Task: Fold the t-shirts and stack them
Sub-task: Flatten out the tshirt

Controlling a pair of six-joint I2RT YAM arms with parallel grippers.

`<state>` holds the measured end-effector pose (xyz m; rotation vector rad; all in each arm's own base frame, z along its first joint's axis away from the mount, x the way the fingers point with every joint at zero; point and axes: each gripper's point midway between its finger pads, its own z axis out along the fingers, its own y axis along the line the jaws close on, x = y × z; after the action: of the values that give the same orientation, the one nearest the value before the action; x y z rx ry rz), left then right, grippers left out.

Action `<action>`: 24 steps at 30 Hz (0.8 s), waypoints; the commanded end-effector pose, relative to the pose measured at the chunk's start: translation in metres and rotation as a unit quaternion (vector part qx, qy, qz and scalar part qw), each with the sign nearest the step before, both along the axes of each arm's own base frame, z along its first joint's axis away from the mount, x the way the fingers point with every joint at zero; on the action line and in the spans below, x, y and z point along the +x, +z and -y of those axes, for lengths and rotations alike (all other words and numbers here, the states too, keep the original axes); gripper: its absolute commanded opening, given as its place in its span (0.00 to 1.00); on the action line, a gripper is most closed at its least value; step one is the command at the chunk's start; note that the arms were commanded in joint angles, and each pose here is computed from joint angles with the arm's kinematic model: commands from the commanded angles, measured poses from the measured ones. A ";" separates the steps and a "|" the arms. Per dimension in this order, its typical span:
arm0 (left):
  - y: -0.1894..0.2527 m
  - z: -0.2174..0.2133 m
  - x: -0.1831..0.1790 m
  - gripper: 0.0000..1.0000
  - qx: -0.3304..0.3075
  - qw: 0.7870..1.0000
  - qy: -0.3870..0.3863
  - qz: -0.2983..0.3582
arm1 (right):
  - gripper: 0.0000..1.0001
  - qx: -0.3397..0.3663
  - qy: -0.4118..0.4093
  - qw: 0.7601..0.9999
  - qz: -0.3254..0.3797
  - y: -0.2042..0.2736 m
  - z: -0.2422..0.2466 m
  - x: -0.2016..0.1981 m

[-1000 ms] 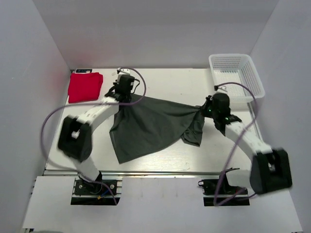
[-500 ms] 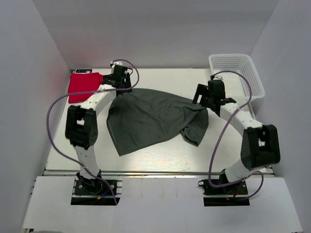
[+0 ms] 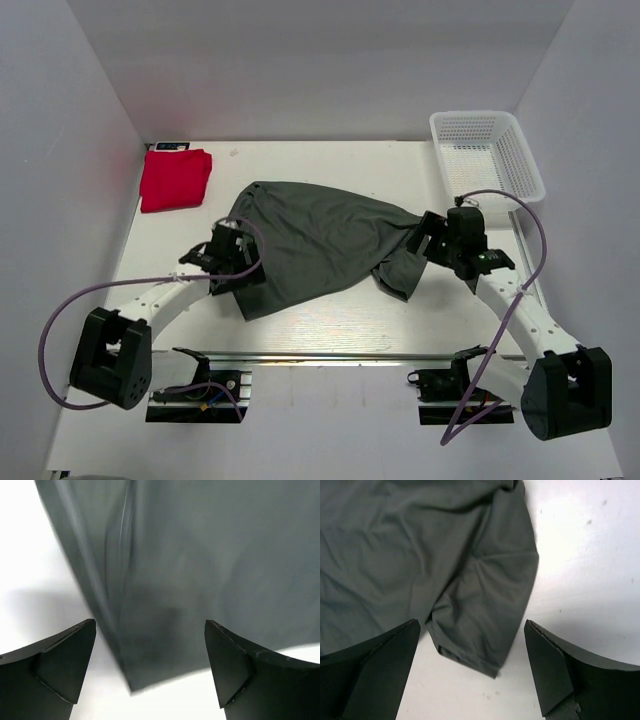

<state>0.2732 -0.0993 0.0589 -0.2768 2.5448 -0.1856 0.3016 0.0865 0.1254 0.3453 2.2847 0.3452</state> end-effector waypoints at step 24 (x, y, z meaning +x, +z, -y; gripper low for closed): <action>-0.070 0.010 -0.115 0.19 -0.004 0.990 -0.053 -0.132 | 0.90 0.044 0.034 0.993 -0.103 -0.063 -0.013 -0.058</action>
<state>0.1909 -0.1176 0.0121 -0.2253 2.6948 -0.2630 0.2442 0.0930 0.0639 0.3677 2.4943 0.4108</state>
